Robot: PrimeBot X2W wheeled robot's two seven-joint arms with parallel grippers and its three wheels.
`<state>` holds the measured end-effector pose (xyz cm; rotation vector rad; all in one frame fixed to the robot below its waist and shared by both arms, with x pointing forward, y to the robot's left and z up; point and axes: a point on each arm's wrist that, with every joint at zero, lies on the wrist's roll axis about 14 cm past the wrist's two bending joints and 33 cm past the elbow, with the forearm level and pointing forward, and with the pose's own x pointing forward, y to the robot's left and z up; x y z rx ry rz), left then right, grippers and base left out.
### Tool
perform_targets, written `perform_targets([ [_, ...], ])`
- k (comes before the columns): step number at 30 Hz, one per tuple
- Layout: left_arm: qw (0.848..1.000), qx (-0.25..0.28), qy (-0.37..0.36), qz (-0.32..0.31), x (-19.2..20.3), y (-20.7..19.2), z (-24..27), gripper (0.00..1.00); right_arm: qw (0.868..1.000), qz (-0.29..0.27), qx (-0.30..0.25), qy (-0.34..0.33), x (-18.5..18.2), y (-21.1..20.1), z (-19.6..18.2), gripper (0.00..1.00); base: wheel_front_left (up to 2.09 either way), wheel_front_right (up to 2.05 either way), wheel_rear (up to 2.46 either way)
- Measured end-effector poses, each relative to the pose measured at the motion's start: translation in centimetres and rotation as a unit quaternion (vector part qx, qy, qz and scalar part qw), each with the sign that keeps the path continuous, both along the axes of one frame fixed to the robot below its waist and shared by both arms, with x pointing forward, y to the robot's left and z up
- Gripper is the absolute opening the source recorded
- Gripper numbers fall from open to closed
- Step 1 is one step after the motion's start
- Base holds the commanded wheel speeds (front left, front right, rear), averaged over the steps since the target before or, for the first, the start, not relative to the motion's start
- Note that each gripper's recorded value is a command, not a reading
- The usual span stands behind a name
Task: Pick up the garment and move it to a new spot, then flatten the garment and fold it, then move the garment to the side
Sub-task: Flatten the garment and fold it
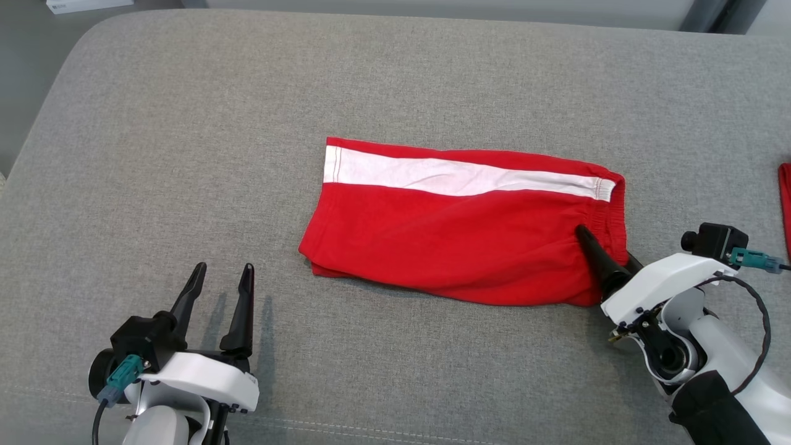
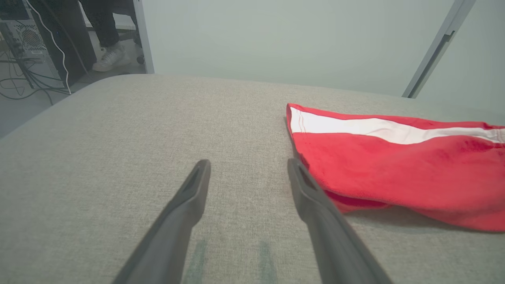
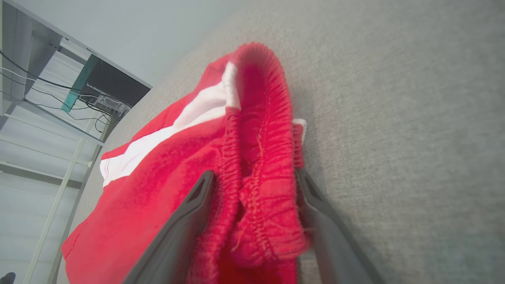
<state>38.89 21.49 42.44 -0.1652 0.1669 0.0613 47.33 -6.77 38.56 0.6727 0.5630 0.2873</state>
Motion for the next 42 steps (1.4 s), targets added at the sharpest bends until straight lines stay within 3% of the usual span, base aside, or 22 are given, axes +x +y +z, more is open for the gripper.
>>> perform_targets([
  [2,1.0,-0.001,-0.001,-0.004,0.2,-0.2,0.0,1.0,1.0,0.01,-0.002,0.002,-0.1,0.4,-0.2,1.0,0.0,0.0,0.0],
  [3,1.0,-0.001,-0.002,-0.005,0.3,-0.3,0.1,1.0,1.0,0.017,-0.004,0.003,-0.1,0.7,-0.2,0.82,0.0,0.0,0.0],
  [4,1.0,-0.001,-0.003,-0.006,0.4,-0.4,0.2,1.0,1.0,0.024,-0.006,0.003,-0.1,0.9,-0.1,0.49,0.0,0.0,0.0],
  [6,1.0,-0.001,-0.004,-0.007,0.5,-0.5,0.2,1.0,0.999,0.043,-0.008,0.006,-0.4,1.7,-0.2,0.0,0.0,0.0,0.0],
  [10,1.0,-0.002,-0.003,-0.009,0.5,-0.6,0.2,1.0,0.998,0.069,-0.008,0.006,-1.0,3.1,0.0,0.0,0.0,0.0,0.0],
  [16,1.0,-0.007,-0.005,-0.014,0.8,-1.1,0.2,1.0,0.998,0.053,-0.017,-0.012,-0.7,1.6,0.3,0.0,0.0,0.0,0.0],
  [19,1.0,-0.01,-0.007,-0.018,0.9,-1.4,0.3,1.0,0.999,0.037,-0.025,-0.018,-0.4,0.0,0.5,0.0,0.0,0.0,0.0],
  [24,0.999,-0.021,-0.009,-0.031,1.3,-2.7,0.3,1.0,0.996,-0.007,-0.081,-0.032,0.7,-6.9,1.1,0.0,0.0,0.0,0.0],
  [28,0.999,-0.026,-0.008,-0.036,1.4,-3.1,0.2,1.0,0.995,-0.011,-0.088,-0.05,1.3,-8.1,2.2,0.0,0.0,0.0,0.0],
  [35,0.999,-0.028,-0.001,-0.044,1.3,-3.7,-0.2,1.0,0.986,0.057,-0.015,-0.158,2.7,-2.2,10.1,0.0,0.0,0.0,0.0],
  [42,0.999,-0.033,-0.001,-0.039,0.6,-3.6,-0.1,1.0,0.973,0.171,0.018,-0.154,-0.1,5.1,11.1,0.0,0.0,0.0,0.0],
])
